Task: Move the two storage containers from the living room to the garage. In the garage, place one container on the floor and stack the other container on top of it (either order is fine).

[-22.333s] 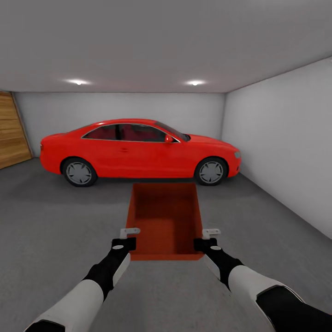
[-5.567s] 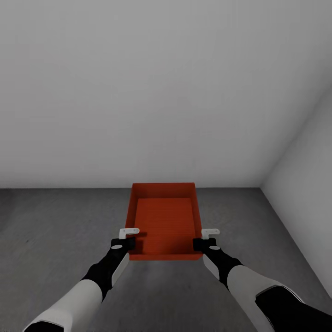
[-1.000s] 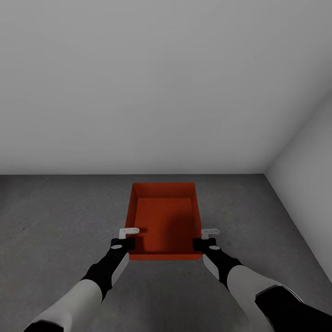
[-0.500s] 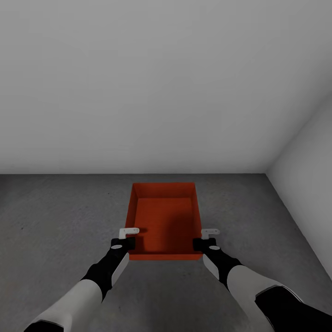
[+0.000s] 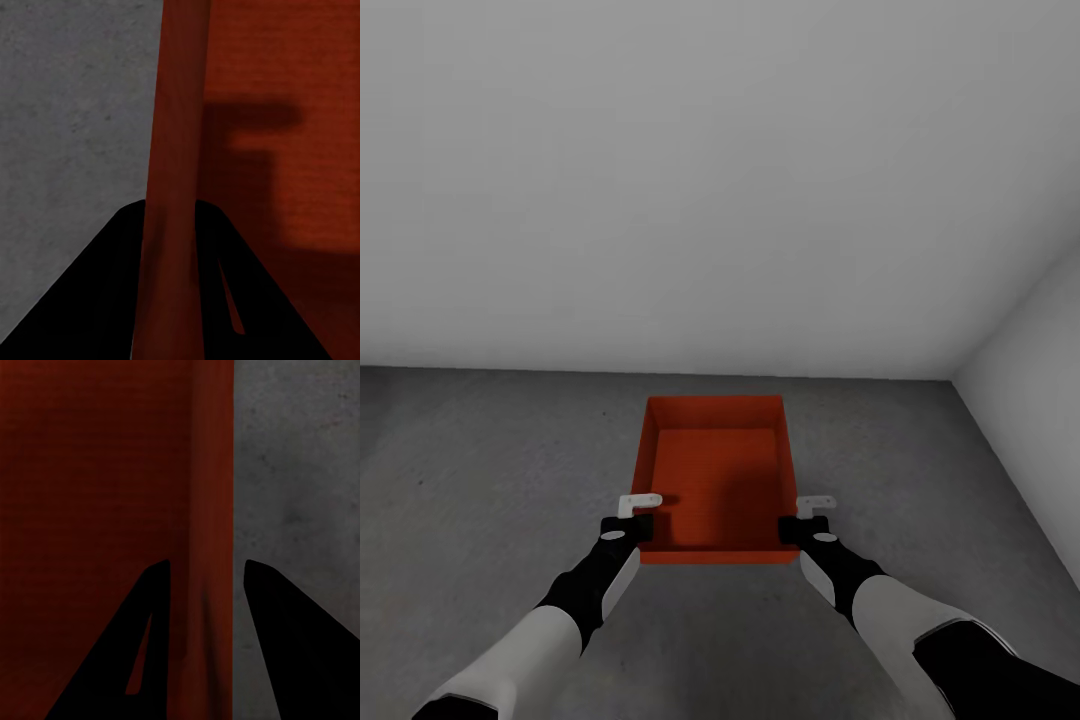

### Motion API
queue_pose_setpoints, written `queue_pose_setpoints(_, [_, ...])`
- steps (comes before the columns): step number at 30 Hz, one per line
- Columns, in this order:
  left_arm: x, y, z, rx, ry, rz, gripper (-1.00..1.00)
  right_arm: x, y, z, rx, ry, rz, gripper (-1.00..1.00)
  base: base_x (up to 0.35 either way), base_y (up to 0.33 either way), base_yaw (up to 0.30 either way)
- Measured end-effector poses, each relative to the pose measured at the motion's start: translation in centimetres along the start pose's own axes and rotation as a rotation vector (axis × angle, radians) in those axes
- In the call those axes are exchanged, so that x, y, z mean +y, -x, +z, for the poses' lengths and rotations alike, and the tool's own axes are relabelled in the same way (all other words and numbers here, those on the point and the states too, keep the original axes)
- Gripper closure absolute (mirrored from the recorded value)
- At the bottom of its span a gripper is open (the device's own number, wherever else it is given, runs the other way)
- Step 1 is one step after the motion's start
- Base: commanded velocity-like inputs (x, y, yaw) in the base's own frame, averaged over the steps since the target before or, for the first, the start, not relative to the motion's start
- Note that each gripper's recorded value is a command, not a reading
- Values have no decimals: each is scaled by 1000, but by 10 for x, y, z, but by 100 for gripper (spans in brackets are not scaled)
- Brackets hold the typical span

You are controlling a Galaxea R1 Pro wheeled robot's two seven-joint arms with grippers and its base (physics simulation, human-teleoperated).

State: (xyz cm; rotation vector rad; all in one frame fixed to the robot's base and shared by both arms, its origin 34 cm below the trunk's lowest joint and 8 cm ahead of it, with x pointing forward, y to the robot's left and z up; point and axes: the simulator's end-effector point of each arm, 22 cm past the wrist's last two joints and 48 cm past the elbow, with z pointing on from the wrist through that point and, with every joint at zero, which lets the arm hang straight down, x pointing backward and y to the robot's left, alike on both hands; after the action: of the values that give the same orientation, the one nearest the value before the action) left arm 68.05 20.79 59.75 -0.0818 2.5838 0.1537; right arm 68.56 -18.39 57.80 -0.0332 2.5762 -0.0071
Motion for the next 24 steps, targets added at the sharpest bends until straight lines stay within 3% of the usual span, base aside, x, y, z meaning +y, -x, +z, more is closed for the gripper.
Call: queue_pose_setpoints(24, [-3,-16,30,0,0,0,100,0,-16,30,0,0,0,100,0,0,0])
